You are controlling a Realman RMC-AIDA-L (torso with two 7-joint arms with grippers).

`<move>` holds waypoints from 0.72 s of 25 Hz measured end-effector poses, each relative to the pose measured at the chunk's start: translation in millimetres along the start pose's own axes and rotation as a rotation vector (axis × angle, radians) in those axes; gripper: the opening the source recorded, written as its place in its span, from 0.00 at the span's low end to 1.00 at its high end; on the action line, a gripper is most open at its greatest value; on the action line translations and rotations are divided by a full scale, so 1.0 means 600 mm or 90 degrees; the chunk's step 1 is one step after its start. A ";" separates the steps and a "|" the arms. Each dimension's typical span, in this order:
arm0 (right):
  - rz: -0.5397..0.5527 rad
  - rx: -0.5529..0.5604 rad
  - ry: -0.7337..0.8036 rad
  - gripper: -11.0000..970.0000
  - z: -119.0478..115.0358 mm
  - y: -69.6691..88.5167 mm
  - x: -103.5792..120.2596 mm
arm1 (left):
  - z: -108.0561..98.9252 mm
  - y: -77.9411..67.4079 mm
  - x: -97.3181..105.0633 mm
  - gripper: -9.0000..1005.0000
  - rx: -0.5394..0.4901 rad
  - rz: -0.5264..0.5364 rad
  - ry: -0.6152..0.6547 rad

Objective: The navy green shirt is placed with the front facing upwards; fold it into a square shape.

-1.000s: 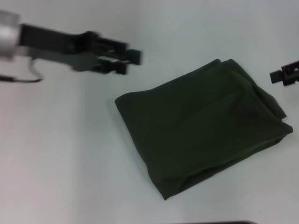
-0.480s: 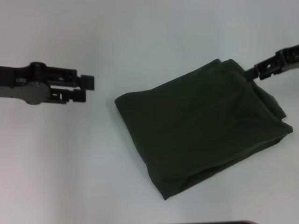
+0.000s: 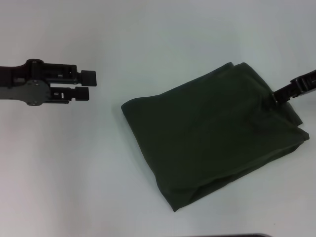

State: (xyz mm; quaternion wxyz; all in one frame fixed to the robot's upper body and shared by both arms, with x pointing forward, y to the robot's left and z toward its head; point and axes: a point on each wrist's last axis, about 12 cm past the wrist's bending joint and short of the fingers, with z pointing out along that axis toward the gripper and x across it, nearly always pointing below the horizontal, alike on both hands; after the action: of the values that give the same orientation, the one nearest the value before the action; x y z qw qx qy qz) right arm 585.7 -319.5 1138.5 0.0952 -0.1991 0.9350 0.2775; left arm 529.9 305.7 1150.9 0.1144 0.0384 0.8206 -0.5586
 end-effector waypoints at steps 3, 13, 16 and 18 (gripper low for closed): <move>-0.004 0.011 -0.017 0.68 -0.001 -0.003 -0.004 | 0.004 0.002 0.000 0.63 0.006 -0.003 0.000; 0.017 -0.010 -0.039 0.68 0.007 0.012 -0.028 | 0.010 0.002 -0.001 0.63 0.009 -0.002 -0.002; 0.034 -0.026 -0.035 0.68 0.008 0.016 -0.028 | 0.010 0.002 -0.002 0.63 0.008 0.000 -0.002; 0.040 -0.039 -0.036 0.68 0.007 0.019 -0.027 | 0.010 0.003 -0.002 0.63 0.007 0.002 -0.003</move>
State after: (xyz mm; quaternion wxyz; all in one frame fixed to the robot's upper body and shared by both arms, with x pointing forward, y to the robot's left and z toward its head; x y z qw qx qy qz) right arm 595.8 -303.5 1145.2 0.1069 -0.1642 0.9289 0.3143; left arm 532.1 300.6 1147.6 0.1168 0.0392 0.8173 -0.5629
